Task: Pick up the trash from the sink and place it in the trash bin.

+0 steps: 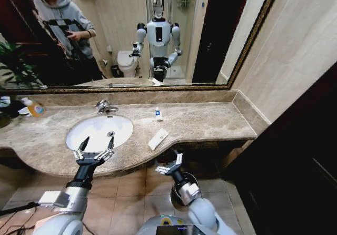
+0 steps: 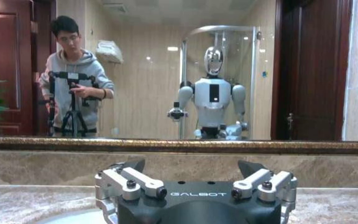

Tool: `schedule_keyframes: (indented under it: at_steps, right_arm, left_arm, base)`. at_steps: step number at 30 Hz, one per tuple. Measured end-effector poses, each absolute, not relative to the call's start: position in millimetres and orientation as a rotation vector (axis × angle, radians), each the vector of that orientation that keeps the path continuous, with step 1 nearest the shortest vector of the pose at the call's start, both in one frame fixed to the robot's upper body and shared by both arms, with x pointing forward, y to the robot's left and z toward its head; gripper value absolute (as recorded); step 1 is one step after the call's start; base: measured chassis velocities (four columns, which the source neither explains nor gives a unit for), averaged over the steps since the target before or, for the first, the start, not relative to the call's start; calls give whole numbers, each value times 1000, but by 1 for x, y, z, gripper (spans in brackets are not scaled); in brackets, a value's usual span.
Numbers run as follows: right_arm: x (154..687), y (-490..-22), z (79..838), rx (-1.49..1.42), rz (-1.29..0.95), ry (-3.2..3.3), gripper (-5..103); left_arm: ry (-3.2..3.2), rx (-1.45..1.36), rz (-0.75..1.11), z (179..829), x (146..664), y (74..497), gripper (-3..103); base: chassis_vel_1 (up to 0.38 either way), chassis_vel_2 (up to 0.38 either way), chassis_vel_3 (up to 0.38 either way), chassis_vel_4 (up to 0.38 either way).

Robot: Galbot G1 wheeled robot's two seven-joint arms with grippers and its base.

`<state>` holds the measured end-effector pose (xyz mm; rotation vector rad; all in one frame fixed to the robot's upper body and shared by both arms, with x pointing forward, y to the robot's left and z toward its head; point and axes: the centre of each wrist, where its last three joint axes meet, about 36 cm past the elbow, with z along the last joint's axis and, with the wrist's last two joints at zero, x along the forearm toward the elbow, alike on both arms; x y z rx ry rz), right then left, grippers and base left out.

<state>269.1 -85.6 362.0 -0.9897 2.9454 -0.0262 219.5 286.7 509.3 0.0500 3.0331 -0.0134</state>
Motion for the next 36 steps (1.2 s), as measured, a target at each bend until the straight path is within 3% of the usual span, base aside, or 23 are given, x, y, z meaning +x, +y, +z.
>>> schedule_keyframes:
  at_steps: [9, 21, 27, 30, 36]
  right_arm:
    - [317, -48, 348, -971, -85, 2926, 100]
    - [385, -59, 327, -841, -179, 2960, 102]
    - [390, -73, 320, -794, -196, 2967, 88]
    - [390, -82, 317, -774, -197, 2971, 76]
    - [389, -96, 311, -747, -193, 2976, 64]
  left_arm:
    - [3033, 50, -13, 509, 219, 287, 100]
    - [3033, 50, -13, 509, 219, 287, 100]
    - [3033, 50, -13, 509, 219, 287, 100]
    - [3033, 50, -13, 509, 219, 287, 100]
    - [3033, 50, -13, 509, 219, 287, 100]
  base:
    - [0, 0, 0, 0]
    - [0, 0, 0, 0]
    - [0, 0, 0, 0]
    - [0, 0, 0, 0]
    - [0, 0, 0, 0]
